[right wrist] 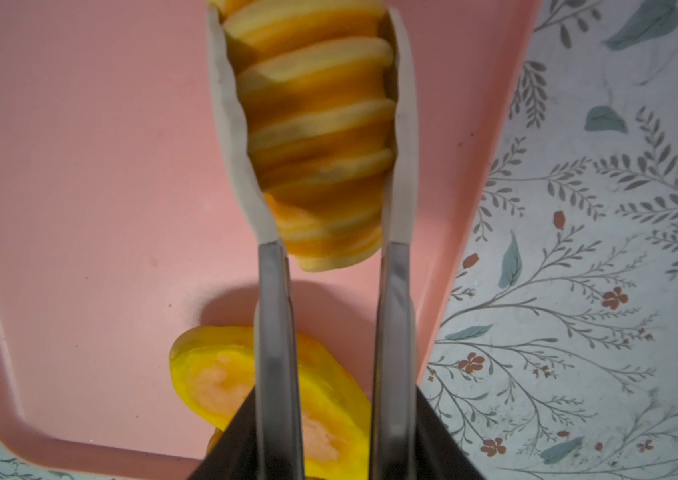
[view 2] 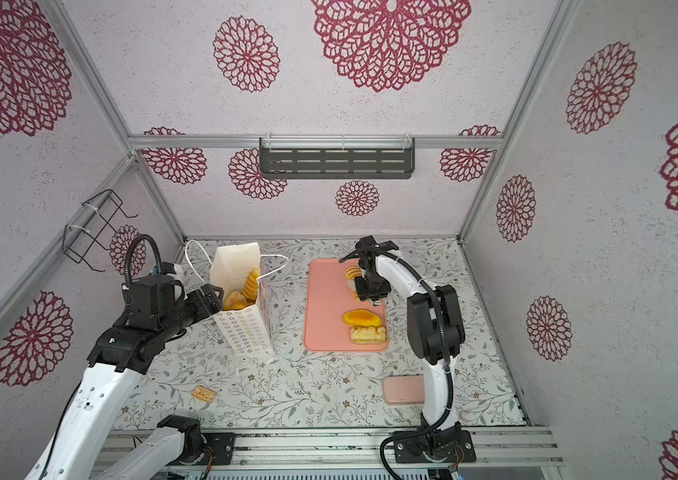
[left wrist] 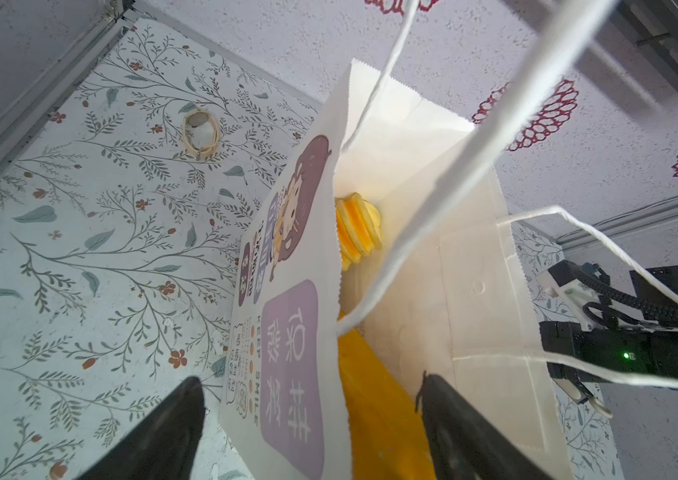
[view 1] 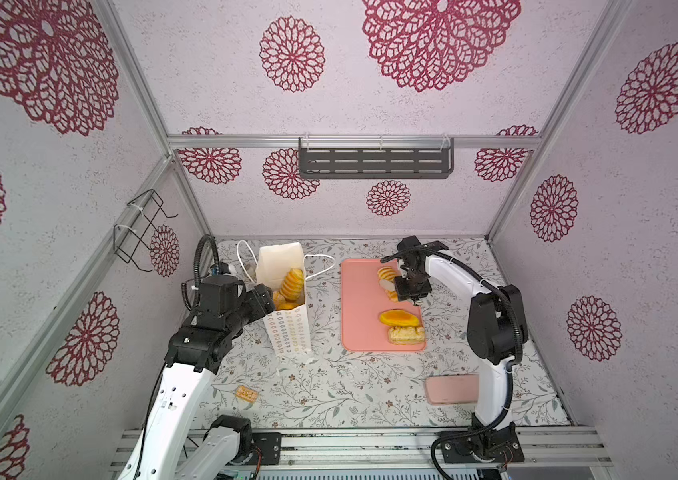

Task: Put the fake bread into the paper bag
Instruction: 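Lower the right tongs onto the striped yellow roll and pinch it, then lift the striped roll with the right tongs and swing it toward the bag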

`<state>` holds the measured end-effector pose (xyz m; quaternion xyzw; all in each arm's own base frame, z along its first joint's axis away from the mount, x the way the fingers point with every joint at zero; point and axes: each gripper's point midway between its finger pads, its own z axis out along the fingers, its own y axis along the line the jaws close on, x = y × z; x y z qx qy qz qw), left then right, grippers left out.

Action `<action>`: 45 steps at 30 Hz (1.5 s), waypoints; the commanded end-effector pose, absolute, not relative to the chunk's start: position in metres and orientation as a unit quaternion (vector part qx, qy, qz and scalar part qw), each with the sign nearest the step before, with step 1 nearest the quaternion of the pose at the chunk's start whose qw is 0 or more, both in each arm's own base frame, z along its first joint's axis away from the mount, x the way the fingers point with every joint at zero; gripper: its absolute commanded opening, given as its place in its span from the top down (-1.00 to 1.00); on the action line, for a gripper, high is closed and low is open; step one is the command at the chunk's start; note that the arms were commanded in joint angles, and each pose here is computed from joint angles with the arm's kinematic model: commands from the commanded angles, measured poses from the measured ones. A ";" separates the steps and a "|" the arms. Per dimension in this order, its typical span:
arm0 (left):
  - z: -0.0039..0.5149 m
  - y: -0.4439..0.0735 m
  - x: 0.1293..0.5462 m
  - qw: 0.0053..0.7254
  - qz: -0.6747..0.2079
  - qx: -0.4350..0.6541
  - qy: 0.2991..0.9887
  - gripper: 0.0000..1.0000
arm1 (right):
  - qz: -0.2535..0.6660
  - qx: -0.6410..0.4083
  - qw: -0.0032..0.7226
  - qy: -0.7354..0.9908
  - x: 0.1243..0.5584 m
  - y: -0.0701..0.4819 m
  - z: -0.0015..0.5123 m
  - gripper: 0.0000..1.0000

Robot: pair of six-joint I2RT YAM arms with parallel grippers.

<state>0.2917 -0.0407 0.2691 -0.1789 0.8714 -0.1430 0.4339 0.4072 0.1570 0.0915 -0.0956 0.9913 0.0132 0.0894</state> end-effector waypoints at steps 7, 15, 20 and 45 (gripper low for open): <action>0.278 -0.040 0.293 0.442 -0.146 -0.178 0.867 -0.70 | 0.046 -0.084 0.163 0.982 0.416 0.164 0.153 0.27; 0.282 -0.041 0.293 0.443 -0.150 -0.180 0.865 -0.64 | 0.103 -0.079 0.203 0.970 0.411 0.176 0.196 0.34; 0.283 -0.040 0.293 0.441 -0.149 -0.182 0.866 -0.47 | 0.151 -0.076 0.237 0.957 0.404 0.187 0.233 0.37; 0.277 -0.036 0.286 0.430 -0.142 -0.195 0.870 0.40 | 0.419 -0.218 0.352 0.808 0.286 0.329 0.429 0.36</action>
